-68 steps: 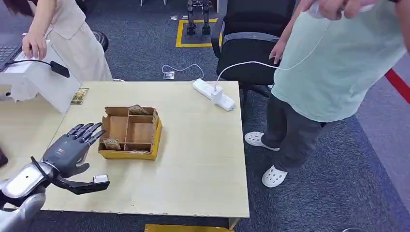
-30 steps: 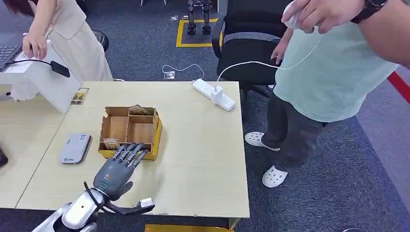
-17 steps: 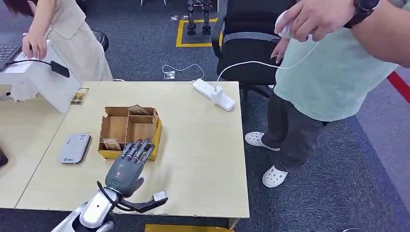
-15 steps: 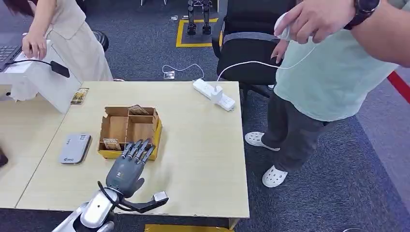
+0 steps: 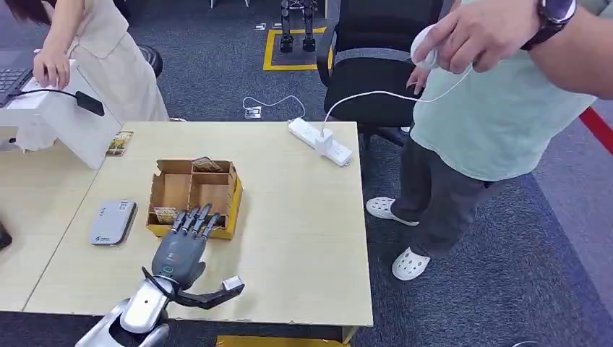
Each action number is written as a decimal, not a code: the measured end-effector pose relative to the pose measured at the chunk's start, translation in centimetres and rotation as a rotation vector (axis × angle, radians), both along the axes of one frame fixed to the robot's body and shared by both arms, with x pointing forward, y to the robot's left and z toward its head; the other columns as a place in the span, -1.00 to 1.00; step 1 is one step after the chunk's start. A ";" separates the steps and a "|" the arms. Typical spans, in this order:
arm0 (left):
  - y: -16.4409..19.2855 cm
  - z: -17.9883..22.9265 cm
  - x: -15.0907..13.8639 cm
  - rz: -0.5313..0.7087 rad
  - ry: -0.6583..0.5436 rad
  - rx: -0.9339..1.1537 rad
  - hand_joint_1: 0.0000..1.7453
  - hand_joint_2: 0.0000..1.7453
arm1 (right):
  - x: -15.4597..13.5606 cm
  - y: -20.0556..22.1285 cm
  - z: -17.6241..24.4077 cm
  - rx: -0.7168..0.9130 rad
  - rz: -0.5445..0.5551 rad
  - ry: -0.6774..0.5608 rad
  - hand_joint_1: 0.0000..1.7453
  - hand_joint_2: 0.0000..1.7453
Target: Pass the card to the sensor for recognition and then transmit it.
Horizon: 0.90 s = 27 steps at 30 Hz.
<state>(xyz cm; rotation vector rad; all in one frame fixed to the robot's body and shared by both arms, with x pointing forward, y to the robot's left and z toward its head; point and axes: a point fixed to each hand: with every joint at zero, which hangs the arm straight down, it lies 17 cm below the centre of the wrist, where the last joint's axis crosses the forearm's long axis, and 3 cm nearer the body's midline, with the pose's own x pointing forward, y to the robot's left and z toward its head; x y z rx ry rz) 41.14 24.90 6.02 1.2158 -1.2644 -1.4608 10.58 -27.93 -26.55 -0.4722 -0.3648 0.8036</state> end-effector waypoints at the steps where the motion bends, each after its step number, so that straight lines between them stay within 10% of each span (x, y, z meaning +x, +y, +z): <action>1: 0.5 0.1 0.2 0.014 -0.008 0.005 -1.00 1.00 | 0.0 0.0 0.0 0.000 0.000 0.000 -1.00 -1.00; 27: 0.4 -0.3 1.0 0.001 0.065 -0.124 -1.00 1.00 | -0.1 -0.3 0.0 -0.003 -0.020 0.000 -1.00 -1.00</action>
